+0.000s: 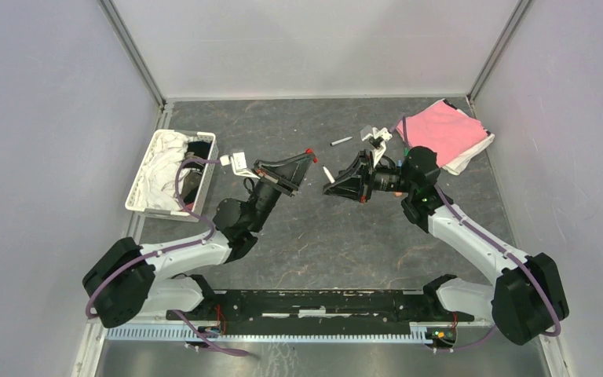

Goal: Insert the pens into the pen caps
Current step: Pick up the pen cap from the center of the board, then insert the pen cap onto the pen.

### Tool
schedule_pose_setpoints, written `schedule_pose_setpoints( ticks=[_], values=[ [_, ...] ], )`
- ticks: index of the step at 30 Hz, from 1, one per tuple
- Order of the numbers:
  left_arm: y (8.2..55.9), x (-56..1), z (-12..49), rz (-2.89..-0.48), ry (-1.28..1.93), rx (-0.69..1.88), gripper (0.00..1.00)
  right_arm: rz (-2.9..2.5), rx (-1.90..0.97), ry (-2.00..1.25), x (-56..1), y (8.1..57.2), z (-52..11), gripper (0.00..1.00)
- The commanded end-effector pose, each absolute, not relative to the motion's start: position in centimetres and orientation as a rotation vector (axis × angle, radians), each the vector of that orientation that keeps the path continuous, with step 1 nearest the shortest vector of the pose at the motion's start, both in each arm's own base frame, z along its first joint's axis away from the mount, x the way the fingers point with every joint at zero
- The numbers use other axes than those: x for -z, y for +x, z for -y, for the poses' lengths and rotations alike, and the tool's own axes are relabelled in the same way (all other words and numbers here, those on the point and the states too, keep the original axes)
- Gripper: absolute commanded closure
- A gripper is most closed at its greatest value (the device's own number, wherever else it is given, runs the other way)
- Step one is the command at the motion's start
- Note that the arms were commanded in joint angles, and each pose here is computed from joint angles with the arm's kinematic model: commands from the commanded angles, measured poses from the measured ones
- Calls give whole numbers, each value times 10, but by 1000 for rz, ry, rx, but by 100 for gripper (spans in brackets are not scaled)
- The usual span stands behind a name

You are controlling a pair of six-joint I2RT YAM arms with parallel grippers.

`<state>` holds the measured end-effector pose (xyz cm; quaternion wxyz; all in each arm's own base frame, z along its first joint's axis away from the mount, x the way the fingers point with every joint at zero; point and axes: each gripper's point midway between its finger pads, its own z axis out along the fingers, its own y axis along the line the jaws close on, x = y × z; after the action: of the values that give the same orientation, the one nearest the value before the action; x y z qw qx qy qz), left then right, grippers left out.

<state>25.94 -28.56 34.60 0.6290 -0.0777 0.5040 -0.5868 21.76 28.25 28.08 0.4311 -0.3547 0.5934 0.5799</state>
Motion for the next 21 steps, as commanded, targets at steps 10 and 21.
schedule_pose_setpoints(
  ticks=[10,21],
  values=[
    [244,-373,287,-1022,-153,1468,98,-1453,-1504,-850,-288,216,-288,100],
    [243,-370,292,-1039,-133,1483,98,-1455,-1506,-844,-288,217,-288,100]
  ],
)
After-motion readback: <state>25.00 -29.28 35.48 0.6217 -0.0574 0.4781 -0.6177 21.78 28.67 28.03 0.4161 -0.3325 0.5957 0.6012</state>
